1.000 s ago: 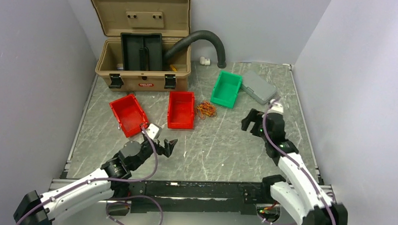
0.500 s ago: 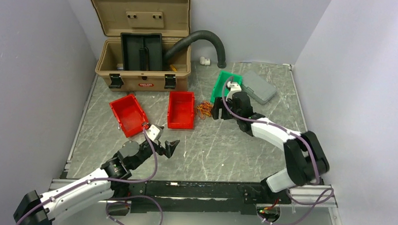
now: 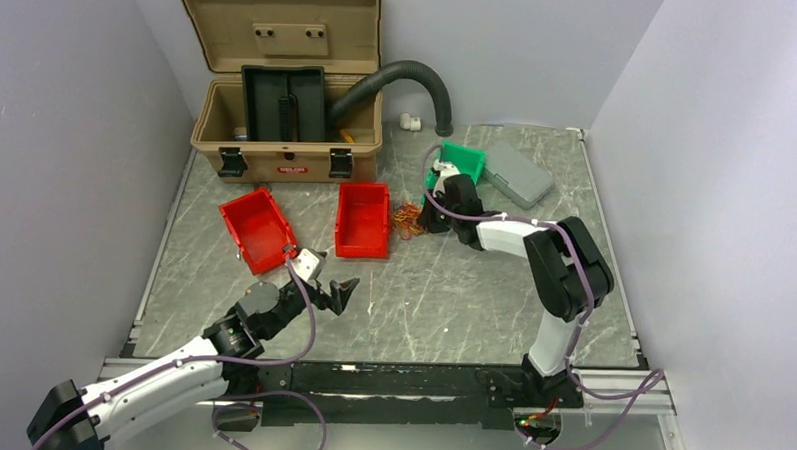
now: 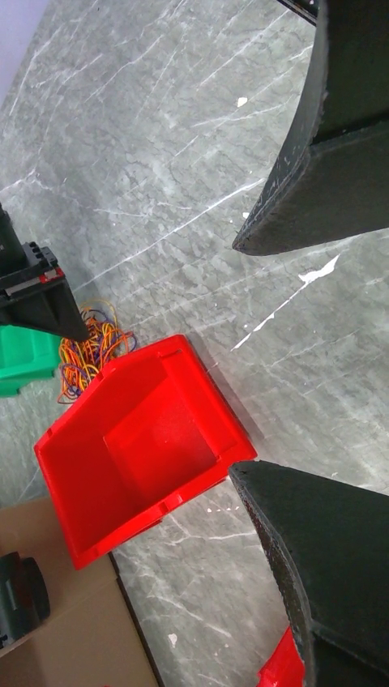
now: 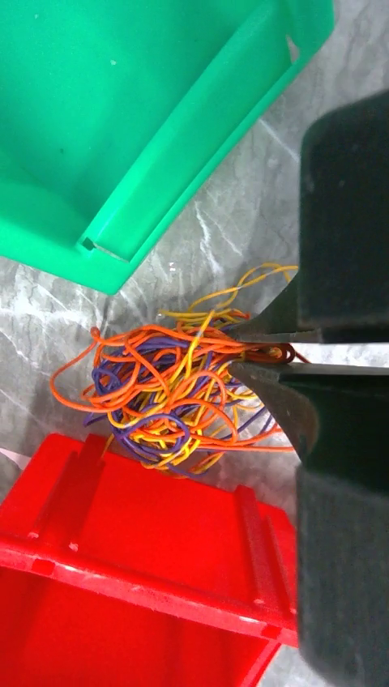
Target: Untangle the cables
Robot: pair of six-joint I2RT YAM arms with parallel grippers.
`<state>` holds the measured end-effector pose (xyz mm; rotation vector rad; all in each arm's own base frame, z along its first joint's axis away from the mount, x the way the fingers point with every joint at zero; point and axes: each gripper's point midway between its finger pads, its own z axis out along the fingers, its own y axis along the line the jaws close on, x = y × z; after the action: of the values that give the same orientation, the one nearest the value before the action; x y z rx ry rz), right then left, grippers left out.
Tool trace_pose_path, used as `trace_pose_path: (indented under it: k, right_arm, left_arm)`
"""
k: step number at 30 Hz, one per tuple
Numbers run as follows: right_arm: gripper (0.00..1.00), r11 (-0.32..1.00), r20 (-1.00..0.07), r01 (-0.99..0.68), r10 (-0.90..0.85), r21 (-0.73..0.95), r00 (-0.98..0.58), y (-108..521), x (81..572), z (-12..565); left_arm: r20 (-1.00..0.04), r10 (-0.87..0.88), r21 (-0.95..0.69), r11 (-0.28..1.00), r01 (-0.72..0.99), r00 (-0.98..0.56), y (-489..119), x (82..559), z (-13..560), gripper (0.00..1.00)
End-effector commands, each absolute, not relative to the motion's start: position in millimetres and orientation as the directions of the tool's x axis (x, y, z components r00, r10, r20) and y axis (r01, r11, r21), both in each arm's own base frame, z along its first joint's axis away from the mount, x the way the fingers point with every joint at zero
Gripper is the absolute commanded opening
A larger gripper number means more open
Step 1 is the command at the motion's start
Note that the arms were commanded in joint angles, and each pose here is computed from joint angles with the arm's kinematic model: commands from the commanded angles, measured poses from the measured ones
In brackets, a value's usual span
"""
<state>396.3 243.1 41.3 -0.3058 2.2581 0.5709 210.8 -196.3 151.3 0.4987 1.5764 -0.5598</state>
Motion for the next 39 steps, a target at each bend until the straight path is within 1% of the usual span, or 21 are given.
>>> trace_pose_path:
  k: [1, 4, 11, 13, 15, 17, 18, 19, 20, 21, 23, 25, 28, 29, 31, 32, 35, 38, 39]
  right_arm:
    - [0.01, 0.873, -0.803, -0.382, 0.018, 0.303, -0.596, 238.1, 395.9, 81.3]
    - [0.0, 0.888, -0.824, -0.346, 0.062, 0.303, -0.563, 218.4, 374.1, 105.0]
    - [0.0, 0.815, -0.822, -0.411, 0.133, 0.408, -0.553, 200.4, 291.6, 122.9]
    - [0.0, 0.78, -0.8, -0.421, 0.164, 0.464, -0.577, 199.7, 267.6, 118.1]
    - [0.0, 0.739, -0.774, -0.417, 0.217, 0.529, -0.595, 200.3, 249.6, 115.5]
    - [0.01, 0.686, -0.755, -0.434, 0.263, 0.584, -0.6, 204.0, 234.8, 116.4]
    - [0.12, 0.671, -0.745, -0.431, 0.28, 0.603, -0.606, 204.0, 230.1, 116.3]
    - [0.43, 0.664, -0.732, -0.421, 0.29, 0.618, -0.616, 203.4, 225.8, 114.3]
    - [0.64, 0.666, -0.723, -0.407, 0.297, 0.625, -0.624, 201.4, 223.4, 113.3]
    - [0.76, 0.681, -0.716, -0.381, 0.307, 0.626, -0.627, 197.5, 223.1, 111.9]
    - [0.83, 0.724, -0.723, -0.339, 0.31, 0.601, -0.618, 187.0, 224.8, 109.8]
    - [0.84, 0.78, -0.748, -0.309, 0.284, 0.544, -0.6, 174.6, 228.4, 108.6]
    - [0.78, 0.821, -0.773, -0.293, 0.254, 0.49, -0.581, 165.1, 233.1, 111.3]
    - [0.75, 0.832, -0.78, -0.284, 0.251, 0.476, -0.573, 162.3, 236.0, 111.9]
    - [0.66, 0.853, -0.772, -0.254, 0.236, 0.455, -0.59, 157.6, 236.6, 104.9]
    - [0.63, 0.855, -0.767, -0.253, 0.228, 0.452, -0.6, 158.1, 236.5, 102.8]
    - [0.61, 0.843, -0.744, -0.271, 0.206, 0.464, -0.636, 165.4, 233.7, 97.3]
    - [0.56, 0.815, -0.73, -0.315, 0.18, 0.486, -0.659, 175.2, 228.8, 92.8]
    - [0.56, 0.804, -0.729, -0.33, 0.177, 0.495, -0.662, 178.8, 227.9, 92.6]
  left_arm:
    - [-0.998, -0.048, -0.066, 0.769, 0.636, -0.045, -201.5, 210.5, 162.4, 0.99]
    - [-0.997, -0.024, -0.067, 0.756, 0.651, -0.075, -207.3, 210.3, 154.9, 0.99]
    - [-0.987, -0.035, -0.136, 0.709, 0.692, -0.158, -229.2, 209.0, 164.4, 0.99]
    - [-0.973, -0.061, -0.2, 0.708, 0.677, -0.224, -235.4, 210.4, 166.3, 0.99]
    - [-0.942, -0.114, -0.3, 0.713, 0.634, -0.317, -240.7, 212.3, 164.7, 0.99]
    - [-0.902, -0.162, -0.397, 0.672, 0.625, -0.4, -253.3, 207.8, 166.3, 1.0]
    - [-0.884, -0.178, -0.438, 0.636, 0.635, -0.432, -261.3, 203.5, 168.5, 0.99]
    - [-0.866, -0.192, -0.476, 0.601, 0.642, -0.462, -269.4, 199.6, 170.0, 0.99]
    - [-0.844, -0.199, -0.512, 0.577, 0.637, -0.498, -276.5, 197.6, 167.1, 0.99]
    - [-0.825, -0.209, -0.543, 0.552, 0.633, -0.525, -283.3, 196.3, 167.5, 0.99]
    - [-0.79, -0.206, -0.591, 0.504, 0.629, -0.577, -297.6, 193.7, 168.3, 0.98]
    - [-0.764, -0.18, -0.617, 0.481, 0.623, -0.619, -310.6, 192.7, 164.1, 0.95]
    - [-0.729, -0.172, -0.651, 0.473, 0.593, -0.663, -325.4, 194.7, 156.3, 0.93]
    - [-0.72, -0.173, -0.66, 0.472, 0.584, -0.673, -329.9, 195.1, 154.4, 0.92]
    - [-0.707, -0.168, -0.667, 0.478, 0.571, -0.687, -339.3, 197.1, 150.1, 0.85]
    - [-0.703, -0.161, -0.668, 0.486, 0.564, -0.693, -344.3, 198.1, 147.2, 0.83]
    - [-0.684, -0.142, -0.664, 0.528, 0.53, -0.716, -356.2, 201.8, 135.0, 0.79]
    - [-0.637, -0.15, -0.685, 0.559, 0.467, -0.756, -360.1, 202.1, 114.9, 0.67]
    - [-0.622, -0.158, -0.694, 0.564, 0.447, -0.766, -360.3, 201.3, 108.9, 0.66]
